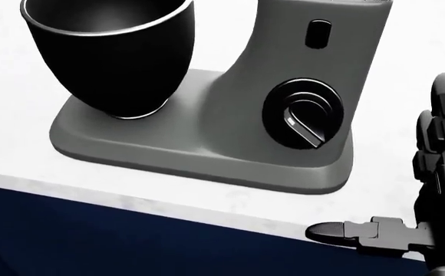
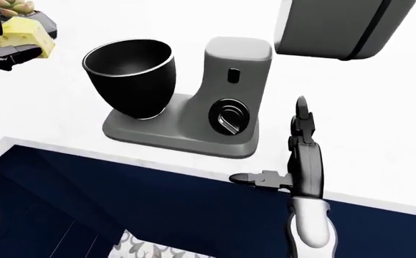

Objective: Place the cheese in the stand mixer bowl.

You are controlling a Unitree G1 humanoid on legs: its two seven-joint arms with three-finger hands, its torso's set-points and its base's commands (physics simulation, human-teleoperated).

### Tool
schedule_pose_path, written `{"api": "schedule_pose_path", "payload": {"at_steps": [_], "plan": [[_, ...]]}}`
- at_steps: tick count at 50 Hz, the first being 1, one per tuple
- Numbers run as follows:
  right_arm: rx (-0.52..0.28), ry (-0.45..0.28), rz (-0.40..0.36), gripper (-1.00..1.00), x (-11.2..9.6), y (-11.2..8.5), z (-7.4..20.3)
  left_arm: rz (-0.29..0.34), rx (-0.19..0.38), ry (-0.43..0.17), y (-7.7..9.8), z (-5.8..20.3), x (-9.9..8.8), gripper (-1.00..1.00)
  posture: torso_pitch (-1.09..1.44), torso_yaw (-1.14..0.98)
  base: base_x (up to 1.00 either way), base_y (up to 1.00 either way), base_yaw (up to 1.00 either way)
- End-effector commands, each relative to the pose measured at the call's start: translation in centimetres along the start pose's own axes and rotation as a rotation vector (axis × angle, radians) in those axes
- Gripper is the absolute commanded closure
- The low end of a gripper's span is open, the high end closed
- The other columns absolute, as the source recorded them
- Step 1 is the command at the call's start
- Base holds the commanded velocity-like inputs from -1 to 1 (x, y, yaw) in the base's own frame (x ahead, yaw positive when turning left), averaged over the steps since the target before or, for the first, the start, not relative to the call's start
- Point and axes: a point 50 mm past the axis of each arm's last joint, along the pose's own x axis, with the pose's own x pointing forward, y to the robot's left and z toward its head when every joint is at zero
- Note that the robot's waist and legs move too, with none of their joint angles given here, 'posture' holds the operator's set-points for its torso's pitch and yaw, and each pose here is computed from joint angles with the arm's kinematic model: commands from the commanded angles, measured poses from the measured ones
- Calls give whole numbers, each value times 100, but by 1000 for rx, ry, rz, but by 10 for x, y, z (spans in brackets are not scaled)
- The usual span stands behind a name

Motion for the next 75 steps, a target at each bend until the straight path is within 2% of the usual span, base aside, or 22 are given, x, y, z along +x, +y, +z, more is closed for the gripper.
{"api": "schedule_pose_path", "payload": {"at_steps": [1,9,23,33,34,51,71,75], "plan": [[-1,-79,-11,-100,-1,-2,13,49,7,-129,11,34,1,100,0,0,0,0,0],[3,-80,-13,-100,-2,-3,14,68,-5,-165,8,47,6,100,0,0,0,0,0],[-1,-79,-13,-100,1,-5,12,44,-12,-232,-16,76,17,100,0,0,0,0,0],[-10,-72,-17,-100,-1,-4,11,38,-2,-264,-23,83,16,100,0,0,0,0,0],[-10,-71,-18,-100,-1,-5,11,44,15,-274,-24,83,16,100,0,0,0,0,0],[-17,-96,-18,-100,-2,-7,16,-29,1,-302,-52,95,17,100,0,0,0,0,0],[-12,-99,-18,-100,-2,-6,16,-68,-18,-336,-73,111,18,100,0,0,0,0,0],[-10,-102,-19,-100,-3,-6,18,-84,-23,-346,-81,117,20,100,0,0,0,0,0]]}}
